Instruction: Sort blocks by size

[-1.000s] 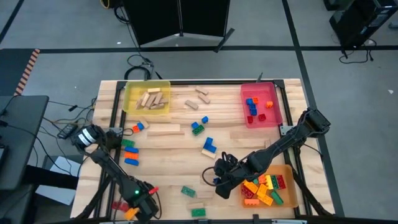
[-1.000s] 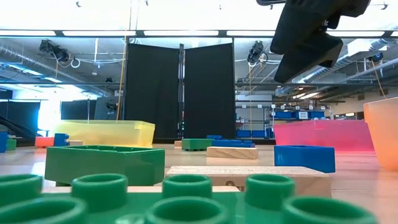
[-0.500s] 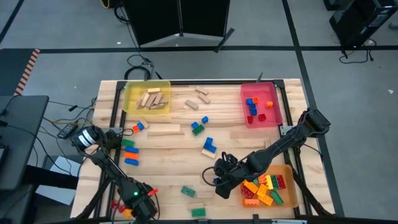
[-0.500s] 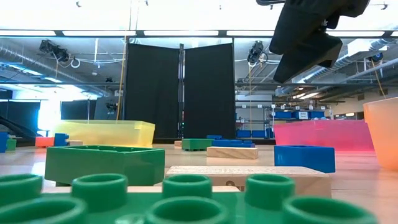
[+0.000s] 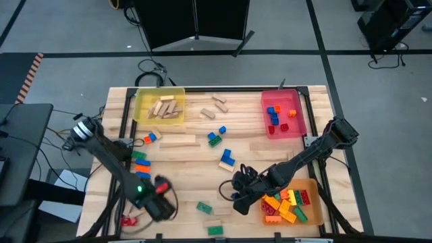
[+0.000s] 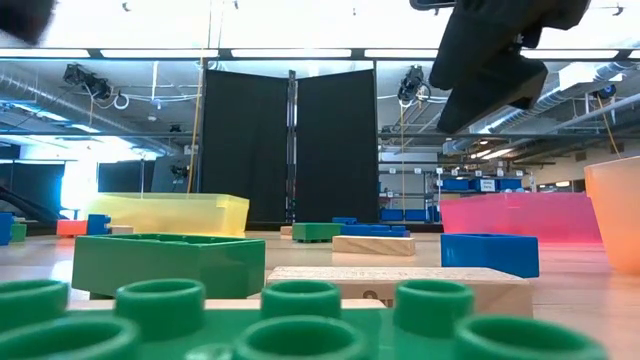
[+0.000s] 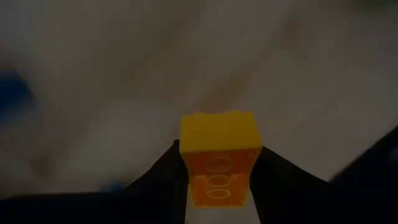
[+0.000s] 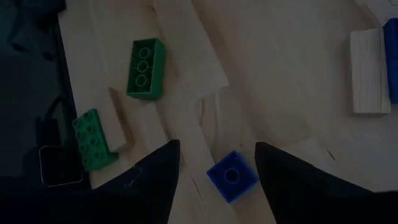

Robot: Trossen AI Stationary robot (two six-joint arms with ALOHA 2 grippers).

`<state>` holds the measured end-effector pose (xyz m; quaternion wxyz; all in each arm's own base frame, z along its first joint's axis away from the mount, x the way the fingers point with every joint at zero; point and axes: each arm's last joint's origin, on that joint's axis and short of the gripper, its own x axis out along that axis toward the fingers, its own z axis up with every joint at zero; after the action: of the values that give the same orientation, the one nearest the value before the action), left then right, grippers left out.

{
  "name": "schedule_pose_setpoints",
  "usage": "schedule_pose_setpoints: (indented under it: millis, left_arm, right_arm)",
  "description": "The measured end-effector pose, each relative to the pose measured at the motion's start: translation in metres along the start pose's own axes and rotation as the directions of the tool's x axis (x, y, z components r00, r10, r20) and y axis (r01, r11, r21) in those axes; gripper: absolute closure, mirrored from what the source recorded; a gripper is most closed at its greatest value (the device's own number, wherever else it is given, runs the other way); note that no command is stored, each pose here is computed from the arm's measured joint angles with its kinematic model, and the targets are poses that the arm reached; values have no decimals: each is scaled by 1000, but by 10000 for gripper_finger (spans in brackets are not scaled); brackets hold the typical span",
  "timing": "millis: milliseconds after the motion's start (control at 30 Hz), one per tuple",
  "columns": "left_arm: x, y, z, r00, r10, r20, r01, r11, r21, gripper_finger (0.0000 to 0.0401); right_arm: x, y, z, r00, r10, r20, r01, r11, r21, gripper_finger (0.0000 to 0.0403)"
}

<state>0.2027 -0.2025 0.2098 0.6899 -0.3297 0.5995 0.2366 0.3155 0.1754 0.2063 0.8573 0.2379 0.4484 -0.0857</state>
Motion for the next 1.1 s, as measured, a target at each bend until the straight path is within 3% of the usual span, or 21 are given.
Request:
schedule_pose_setpoints:
  millis: [100,233,467,800,1100]
  left_arm:
    - [-26,9,24,975,-67,212,68,998,2,266]
    - [-56,22,53,882,-118,456,122,992,21,266]
    - [-85,20,96,745,-279,606,117,949,293,266]
    - [-111,15,161,560,-555,616,185,808,560,266]
    - [-132,26,198,384,-777,498,335,620,709,266]
  right_arm:
    - [1,-2,4,1000,2,8,-2,1000,10,180]
    - [3,-5,16,998,28,49,-29,999,25,178]
    - [5,-9,56,958,151,243,-144,988,-46,180]
    - [-44,-30,105,871,232,432,-189,972,-141,157]
    - [-81,-47,118,843,202,498,-161,979,-124,145]
